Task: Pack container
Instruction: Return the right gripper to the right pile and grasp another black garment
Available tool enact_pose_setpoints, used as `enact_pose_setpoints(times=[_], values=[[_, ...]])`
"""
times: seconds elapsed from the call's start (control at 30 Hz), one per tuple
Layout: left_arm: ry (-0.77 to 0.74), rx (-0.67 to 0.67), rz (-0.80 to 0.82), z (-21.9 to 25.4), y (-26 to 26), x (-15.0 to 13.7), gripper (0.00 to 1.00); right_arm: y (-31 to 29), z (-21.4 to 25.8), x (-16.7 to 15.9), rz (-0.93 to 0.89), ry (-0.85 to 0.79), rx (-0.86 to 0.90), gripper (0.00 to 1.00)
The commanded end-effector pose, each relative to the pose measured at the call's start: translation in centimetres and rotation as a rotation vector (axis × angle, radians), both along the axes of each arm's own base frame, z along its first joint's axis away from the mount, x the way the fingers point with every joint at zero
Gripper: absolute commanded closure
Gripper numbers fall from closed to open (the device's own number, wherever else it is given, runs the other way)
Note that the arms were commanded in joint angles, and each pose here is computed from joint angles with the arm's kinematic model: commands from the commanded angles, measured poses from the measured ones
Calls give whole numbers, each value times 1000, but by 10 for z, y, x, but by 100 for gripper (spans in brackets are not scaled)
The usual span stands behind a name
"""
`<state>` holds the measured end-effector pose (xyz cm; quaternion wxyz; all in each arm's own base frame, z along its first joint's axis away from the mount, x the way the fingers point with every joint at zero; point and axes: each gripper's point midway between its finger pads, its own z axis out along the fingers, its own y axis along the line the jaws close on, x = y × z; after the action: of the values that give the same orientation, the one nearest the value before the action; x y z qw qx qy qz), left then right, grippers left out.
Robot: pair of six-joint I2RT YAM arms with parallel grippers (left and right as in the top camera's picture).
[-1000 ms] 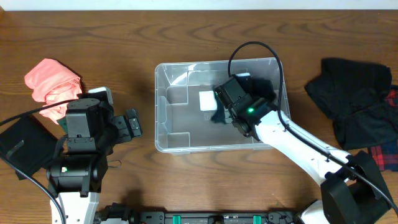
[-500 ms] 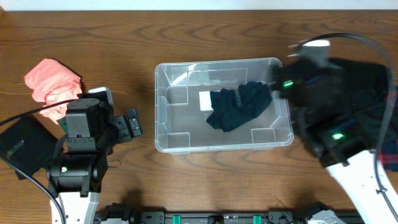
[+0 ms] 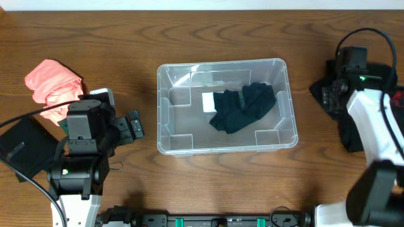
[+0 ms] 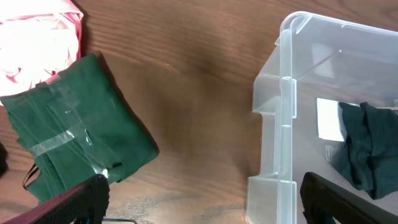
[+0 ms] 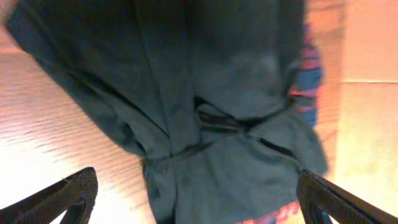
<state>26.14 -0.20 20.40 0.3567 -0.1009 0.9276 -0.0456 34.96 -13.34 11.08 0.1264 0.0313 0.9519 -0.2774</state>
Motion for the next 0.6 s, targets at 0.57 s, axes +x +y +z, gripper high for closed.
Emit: enact_pose_setpoints(times=[0.57], values=[[-20,-5,-3,8,-2,2,2,-50,-105,-21,-195,238,-137,15]])
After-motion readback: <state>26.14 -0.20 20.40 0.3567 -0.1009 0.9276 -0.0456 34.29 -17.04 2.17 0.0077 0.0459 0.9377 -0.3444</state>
